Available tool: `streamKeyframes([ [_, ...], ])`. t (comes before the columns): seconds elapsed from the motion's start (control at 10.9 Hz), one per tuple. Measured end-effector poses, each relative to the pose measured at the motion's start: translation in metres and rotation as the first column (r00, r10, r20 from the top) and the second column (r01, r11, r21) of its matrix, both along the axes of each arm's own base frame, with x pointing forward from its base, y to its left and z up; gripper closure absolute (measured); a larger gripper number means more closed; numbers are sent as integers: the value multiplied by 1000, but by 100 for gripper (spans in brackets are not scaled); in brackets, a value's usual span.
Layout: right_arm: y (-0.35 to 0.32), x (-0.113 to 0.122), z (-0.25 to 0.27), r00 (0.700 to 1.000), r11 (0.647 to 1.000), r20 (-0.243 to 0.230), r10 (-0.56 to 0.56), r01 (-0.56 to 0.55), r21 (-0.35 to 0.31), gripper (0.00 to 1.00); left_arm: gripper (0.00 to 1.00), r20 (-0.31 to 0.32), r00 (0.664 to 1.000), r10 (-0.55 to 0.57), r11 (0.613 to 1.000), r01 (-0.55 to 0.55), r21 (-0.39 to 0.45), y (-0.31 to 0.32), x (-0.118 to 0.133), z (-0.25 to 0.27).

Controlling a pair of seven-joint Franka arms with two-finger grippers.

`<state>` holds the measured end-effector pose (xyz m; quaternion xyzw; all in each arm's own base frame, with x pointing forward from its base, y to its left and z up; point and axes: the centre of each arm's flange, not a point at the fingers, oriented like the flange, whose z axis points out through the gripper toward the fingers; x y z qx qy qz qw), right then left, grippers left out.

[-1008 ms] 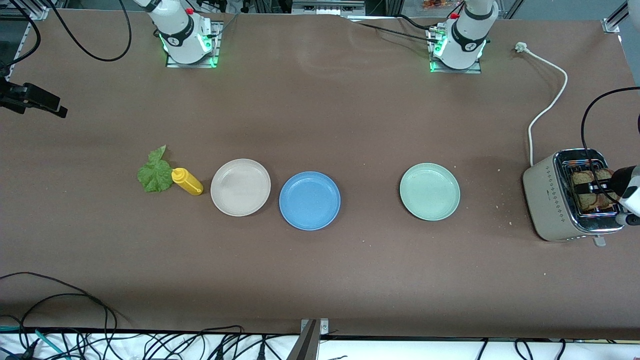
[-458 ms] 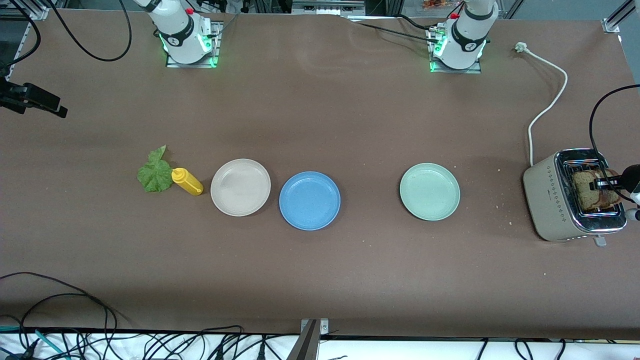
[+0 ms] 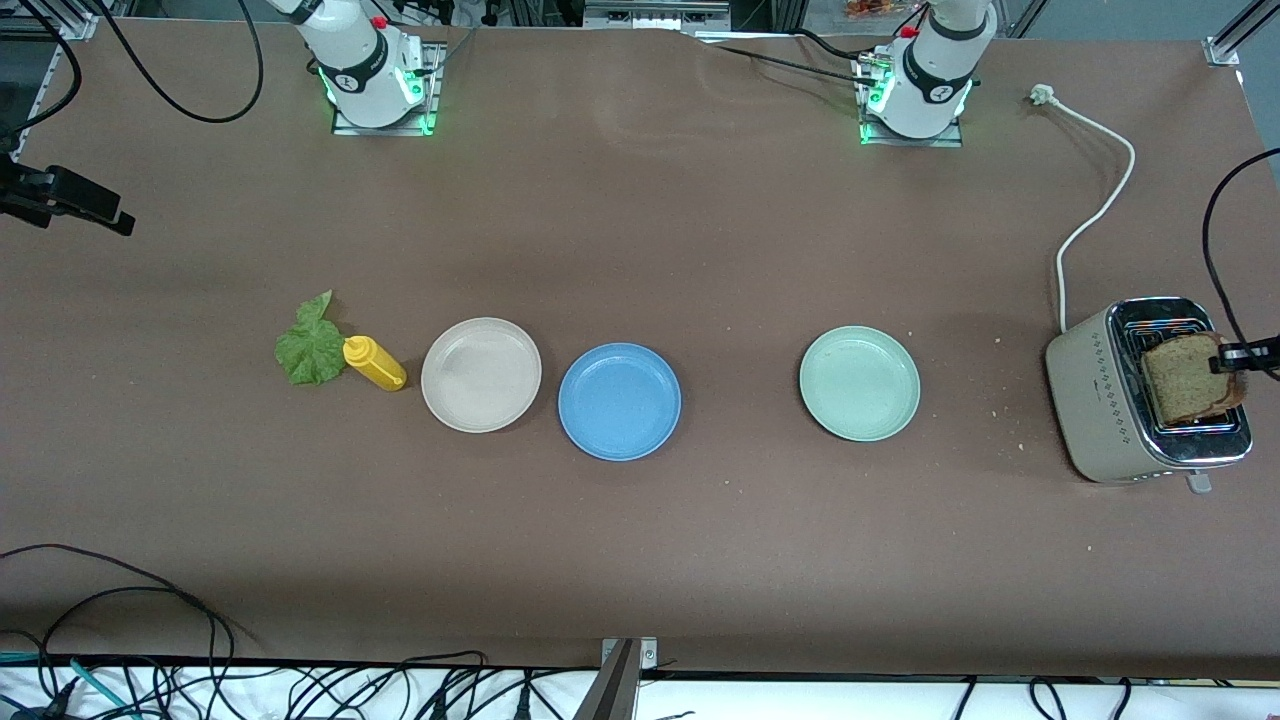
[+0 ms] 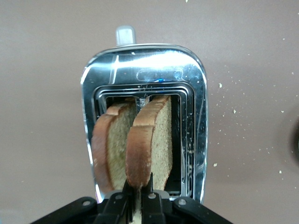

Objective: Make sandwich in blue plate with both arms
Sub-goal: 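Grasp one toast slice with the left gripper and lift it out, then carry the toast slice with the left gripper over the blue plate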

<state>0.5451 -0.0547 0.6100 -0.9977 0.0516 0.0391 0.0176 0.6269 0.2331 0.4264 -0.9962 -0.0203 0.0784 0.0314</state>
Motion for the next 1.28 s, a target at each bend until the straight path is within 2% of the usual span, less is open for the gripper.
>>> streamKeyframes([
  [0.18, 0, 0, 0, 1000, 1000, 0, 0, 0, 0, 0, 91, 22, 1000, -15, 1000, 15, 7, -1, -7, 27],
  [0.64, 0, 0, 0, 1000, 1000, 0, 0, 0, 0, 0, 91, 23, 999, -33, 999, 33, 4, -20, -18, 84],
  [1.1, 0, 0, 0, 1000, 1000, 0, 0, 0, 0, 0, 91, 70, 996, -59, 996, 64, -63, -52, -7, 96],
  [1.28, 0, 0, 0, 1000, 1000, 0, 0, 0, 0, 0, 91, 75, 992, -101, 991, 108, -85, -83, 2, 95],
])
